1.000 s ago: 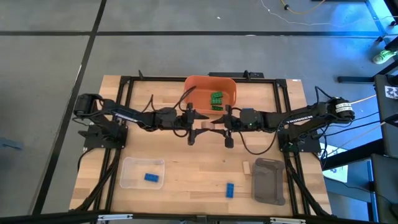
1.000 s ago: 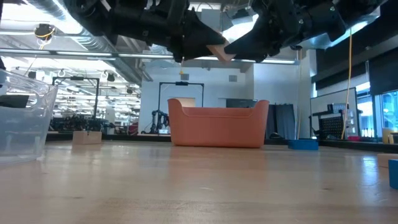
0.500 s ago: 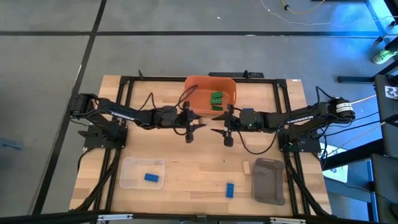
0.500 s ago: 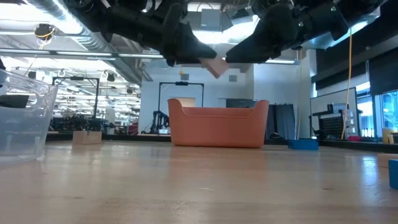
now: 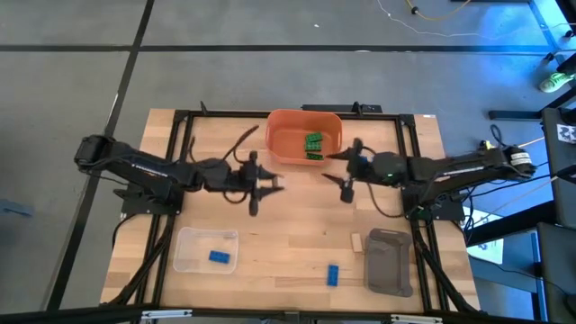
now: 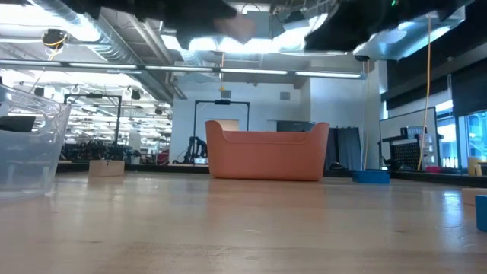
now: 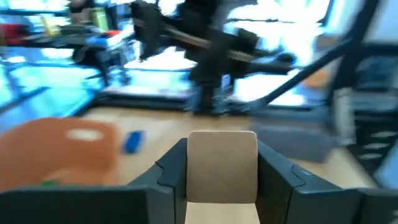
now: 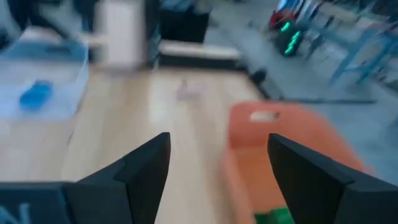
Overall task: Sort & place blocks by color
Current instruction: Put the top right brown block into the black transparent bin
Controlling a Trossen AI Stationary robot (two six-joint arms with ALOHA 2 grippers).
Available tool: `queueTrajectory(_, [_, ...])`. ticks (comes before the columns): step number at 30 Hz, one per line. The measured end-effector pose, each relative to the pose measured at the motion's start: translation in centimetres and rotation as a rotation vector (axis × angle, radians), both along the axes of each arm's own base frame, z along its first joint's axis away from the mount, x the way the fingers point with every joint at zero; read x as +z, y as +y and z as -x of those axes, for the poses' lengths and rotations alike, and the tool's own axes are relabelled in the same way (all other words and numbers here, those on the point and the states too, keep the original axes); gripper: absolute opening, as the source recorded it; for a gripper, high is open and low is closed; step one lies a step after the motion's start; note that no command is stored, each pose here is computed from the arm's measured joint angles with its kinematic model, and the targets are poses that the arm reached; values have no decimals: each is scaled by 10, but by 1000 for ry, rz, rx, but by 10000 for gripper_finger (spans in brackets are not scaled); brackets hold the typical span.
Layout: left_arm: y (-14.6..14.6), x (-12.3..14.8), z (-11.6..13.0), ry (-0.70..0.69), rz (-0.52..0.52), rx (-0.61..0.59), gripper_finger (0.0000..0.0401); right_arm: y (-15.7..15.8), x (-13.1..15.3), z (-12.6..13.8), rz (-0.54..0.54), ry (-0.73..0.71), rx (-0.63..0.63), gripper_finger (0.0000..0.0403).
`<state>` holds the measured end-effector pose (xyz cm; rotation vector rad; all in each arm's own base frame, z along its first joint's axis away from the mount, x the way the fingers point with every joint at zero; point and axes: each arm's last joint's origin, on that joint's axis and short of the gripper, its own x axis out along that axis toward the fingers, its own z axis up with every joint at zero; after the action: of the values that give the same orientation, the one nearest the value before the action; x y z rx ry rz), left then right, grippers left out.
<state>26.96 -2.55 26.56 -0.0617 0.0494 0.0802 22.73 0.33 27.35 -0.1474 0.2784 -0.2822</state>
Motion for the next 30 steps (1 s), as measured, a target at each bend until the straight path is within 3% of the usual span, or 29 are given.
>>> queueTrajectory(3, [-20, -4, -8, -40, 32, -68, 117, -3, 17, 15, 26, -89, -122, 270])
queueTrajectory(8, [-48, -11, -43, -27, 37, -127, 117, -8, 35, 36, -22, -220, -278, 270])
queueTrajectory(15, [-73, -24, -120, 12, 23, -264, 117, -9, 45, 48, -89, -303, -281, 271])
queueTrajectory(20, [-88, -39, -173, 8, -58, -332, 117, -7, 47, 50, -119, -320, -226, 271])
queueTrajectory(30, [-95, -60, -243, -63, -239, -338, 117, -6, 47, 49, -125, -315, -184, 271])
